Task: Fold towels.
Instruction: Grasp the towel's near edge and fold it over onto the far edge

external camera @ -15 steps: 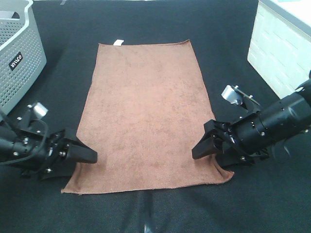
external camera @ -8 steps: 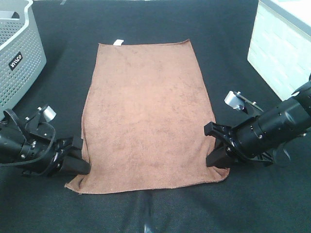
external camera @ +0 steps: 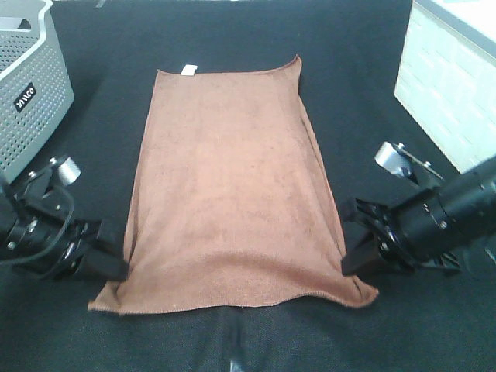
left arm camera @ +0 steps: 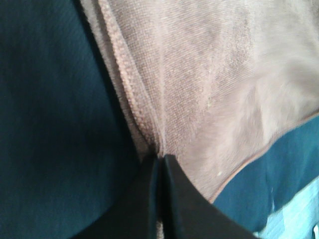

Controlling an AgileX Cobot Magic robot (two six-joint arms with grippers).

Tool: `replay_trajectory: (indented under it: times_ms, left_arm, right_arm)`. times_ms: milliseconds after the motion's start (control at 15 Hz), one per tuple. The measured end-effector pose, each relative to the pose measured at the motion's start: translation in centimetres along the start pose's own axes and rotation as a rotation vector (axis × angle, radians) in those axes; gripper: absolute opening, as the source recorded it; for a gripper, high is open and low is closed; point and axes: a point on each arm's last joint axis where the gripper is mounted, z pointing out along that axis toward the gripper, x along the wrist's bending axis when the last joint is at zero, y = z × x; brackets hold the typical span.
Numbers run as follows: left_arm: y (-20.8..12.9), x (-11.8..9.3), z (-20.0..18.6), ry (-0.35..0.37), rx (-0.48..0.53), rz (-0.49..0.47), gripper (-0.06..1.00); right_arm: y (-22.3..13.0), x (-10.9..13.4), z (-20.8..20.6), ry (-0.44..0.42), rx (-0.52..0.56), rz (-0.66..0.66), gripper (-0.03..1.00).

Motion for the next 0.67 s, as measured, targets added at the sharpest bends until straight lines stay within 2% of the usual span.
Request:
replay_trajectory:
  times_ms: [333, 667]
  left_arm:
    - [-4.0, -0.6, -2.2, 0.016, 0.033, 0.026, 0.0]
    - [-4.9, -0.8, -3.1, 0.037, 0.048, 0.038, 0.0]
  right_arm:
    - [-4.3, -0.5, -0.9, -0.011, 0.042, 0.021, 0.0]
    - [-5.8, -0.8, -0.9, -0.012, 0.076, 0.035, 0.0]
